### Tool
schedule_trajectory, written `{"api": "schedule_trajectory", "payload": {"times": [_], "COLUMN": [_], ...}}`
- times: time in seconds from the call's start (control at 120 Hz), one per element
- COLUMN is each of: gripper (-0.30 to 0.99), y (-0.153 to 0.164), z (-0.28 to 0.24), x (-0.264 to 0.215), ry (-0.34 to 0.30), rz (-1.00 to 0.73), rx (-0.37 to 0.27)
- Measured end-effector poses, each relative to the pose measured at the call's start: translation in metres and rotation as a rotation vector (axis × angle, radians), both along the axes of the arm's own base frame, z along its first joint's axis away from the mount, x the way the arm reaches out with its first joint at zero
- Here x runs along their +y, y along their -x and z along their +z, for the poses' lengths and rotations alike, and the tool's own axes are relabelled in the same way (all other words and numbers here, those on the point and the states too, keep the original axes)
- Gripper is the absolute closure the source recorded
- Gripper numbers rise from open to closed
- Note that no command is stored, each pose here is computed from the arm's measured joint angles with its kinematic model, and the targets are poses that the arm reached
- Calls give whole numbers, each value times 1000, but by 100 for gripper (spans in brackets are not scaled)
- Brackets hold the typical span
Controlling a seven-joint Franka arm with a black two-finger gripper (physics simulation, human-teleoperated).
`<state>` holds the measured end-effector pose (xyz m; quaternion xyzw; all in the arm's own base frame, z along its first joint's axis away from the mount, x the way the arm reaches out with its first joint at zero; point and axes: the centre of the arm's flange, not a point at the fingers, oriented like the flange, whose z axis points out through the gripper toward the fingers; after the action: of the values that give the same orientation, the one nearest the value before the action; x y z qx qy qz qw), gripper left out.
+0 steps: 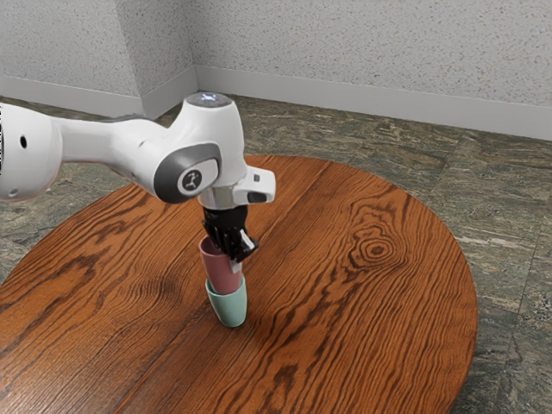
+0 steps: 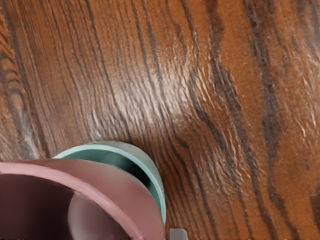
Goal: Place the left cup onto the right cup
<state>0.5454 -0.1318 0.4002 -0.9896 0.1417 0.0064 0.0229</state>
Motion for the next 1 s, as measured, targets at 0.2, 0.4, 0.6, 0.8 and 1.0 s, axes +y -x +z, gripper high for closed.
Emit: {"api": "schedule_trajectory", "payload": {"times": [0.2,0.4,0.6,0.8,1.0], "gripper": [70,30,12,5,2], "y": [0,1,2,6,9], "z": [-4,-4,1,18,39], "x": [-1,-1,-1,0,1], "ry": [0,3,7,15,22], "rz": [-1,-2,-6,-10,-16], "rx": [6,7,2,-17,-32]}}
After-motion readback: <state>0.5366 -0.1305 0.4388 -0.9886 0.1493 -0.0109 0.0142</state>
